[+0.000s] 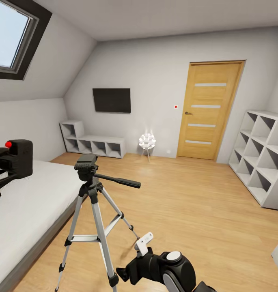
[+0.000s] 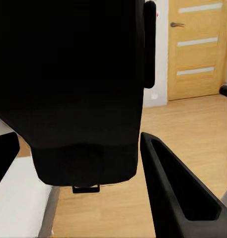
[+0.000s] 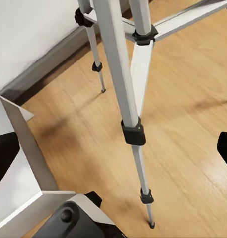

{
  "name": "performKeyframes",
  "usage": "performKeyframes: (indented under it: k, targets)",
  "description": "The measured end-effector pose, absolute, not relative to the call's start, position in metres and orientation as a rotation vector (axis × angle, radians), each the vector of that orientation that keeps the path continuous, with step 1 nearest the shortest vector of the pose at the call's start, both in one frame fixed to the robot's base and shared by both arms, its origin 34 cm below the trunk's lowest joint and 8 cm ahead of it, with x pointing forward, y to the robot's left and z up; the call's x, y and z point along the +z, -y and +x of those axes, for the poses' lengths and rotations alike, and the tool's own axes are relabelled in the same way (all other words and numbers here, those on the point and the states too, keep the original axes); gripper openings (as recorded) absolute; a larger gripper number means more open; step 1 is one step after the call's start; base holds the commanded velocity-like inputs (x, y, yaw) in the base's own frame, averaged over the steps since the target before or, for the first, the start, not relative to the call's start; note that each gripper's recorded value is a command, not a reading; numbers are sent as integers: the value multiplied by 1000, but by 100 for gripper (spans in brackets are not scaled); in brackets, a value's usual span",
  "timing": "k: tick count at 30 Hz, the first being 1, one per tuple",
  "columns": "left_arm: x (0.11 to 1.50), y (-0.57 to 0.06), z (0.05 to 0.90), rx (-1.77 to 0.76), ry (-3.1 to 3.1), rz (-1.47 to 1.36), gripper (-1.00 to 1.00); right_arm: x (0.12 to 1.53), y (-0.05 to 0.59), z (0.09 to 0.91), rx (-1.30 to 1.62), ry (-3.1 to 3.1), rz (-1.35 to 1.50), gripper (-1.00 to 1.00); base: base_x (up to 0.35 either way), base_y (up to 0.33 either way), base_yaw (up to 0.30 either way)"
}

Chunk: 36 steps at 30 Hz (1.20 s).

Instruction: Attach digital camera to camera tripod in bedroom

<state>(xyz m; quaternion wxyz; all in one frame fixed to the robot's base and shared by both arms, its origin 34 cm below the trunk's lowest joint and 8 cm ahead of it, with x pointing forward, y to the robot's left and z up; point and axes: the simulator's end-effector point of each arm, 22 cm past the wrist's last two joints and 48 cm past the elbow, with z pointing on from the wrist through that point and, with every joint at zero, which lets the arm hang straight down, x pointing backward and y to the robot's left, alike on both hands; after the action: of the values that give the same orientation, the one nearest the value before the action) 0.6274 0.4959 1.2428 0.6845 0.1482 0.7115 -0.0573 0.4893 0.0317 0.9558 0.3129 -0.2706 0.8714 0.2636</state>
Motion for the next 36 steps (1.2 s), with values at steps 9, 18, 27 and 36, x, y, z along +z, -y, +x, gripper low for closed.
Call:
performKeyframes:
  k: [9,18,27,36]
  targets:
    - [1286,-486,629,-108,-1522,443,-100,970,-42,493,735,-2261,-710,100,0,0,0]
    - [1291,-486,623,-92,-1511,452,-100,984,-56,489,777,-2244,-709,100,0,0,0]
    - [1291,-486,623,-92,-1511,452,-100,984,-56,489,777,-2244,-709,100,0,0,0]
    - [1291,-486,623,-92,-1511,452,-100,984,-56,489,777,-2244,-709,100,0,0,0]
